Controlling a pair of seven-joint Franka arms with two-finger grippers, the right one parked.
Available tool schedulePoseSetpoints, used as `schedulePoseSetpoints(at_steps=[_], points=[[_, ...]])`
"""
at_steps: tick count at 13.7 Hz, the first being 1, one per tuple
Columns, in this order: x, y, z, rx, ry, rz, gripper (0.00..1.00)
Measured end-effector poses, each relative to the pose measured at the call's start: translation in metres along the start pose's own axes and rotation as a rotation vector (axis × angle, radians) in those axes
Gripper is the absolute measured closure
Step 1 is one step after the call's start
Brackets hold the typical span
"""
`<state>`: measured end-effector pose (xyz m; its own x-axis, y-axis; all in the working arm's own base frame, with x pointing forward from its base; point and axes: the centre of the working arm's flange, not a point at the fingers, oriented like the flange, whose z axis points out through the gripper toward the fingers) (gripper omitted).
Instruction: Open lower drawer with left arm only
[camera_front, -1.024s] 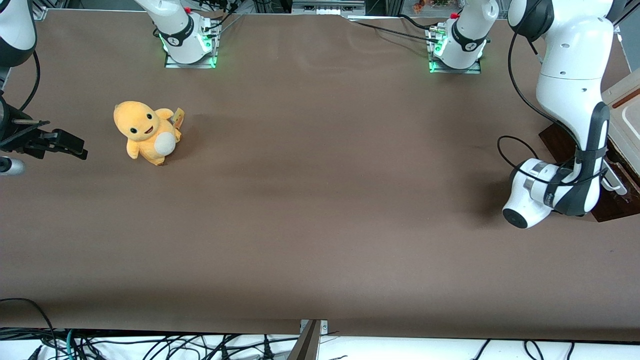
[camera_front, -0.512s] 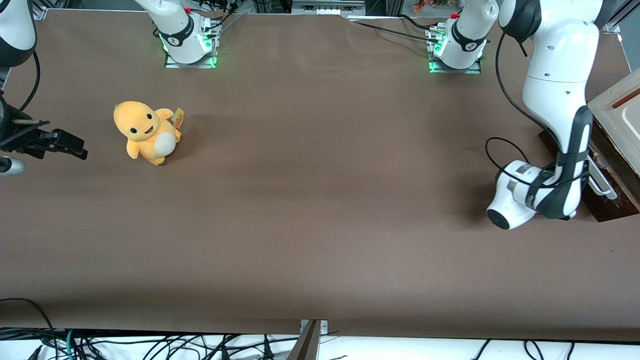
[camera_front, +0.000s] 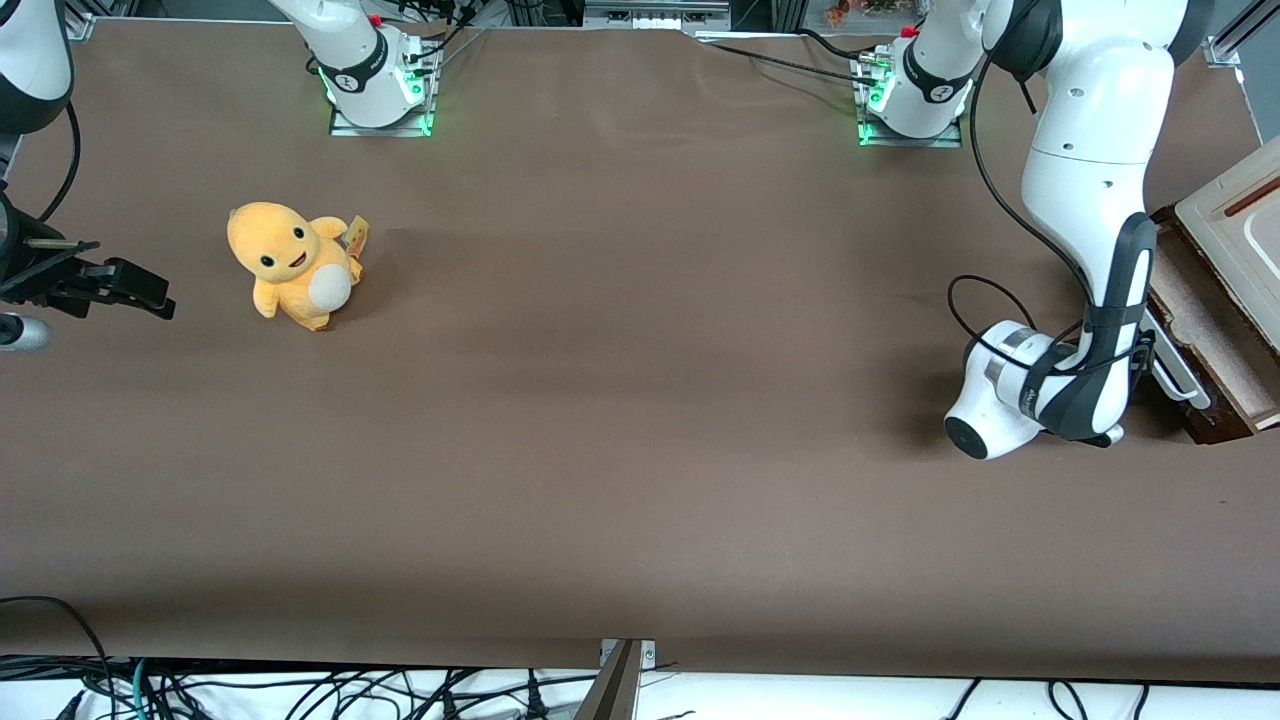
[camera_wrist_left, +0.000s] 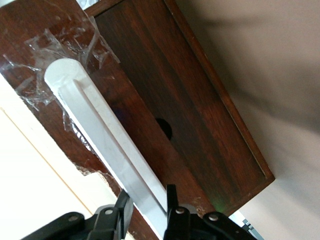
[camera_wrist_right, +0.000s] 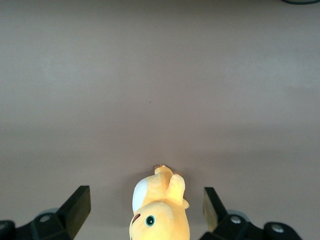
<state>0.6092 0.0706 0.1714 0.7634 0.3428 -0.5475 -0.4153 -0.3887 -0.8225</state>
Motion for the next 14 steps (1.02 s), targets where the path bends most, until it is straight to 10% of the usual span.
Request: schedulePoseSetpoints(at_steps=[3, 7, 11, 14], points=[[0.000, 0.001, -0.002, -0.003, 0.003, 0.013, 0.63], [-0.002, -0.006, -0.024, -0.066, 0.027, 0.007, 0.22], [-0.005, -0.030, -0.053, -0.260, 0.040, -0.031, 0.00], [-0.016, -0.058, -0.090, -0.508, 0.069, -0.057, 0.00]])
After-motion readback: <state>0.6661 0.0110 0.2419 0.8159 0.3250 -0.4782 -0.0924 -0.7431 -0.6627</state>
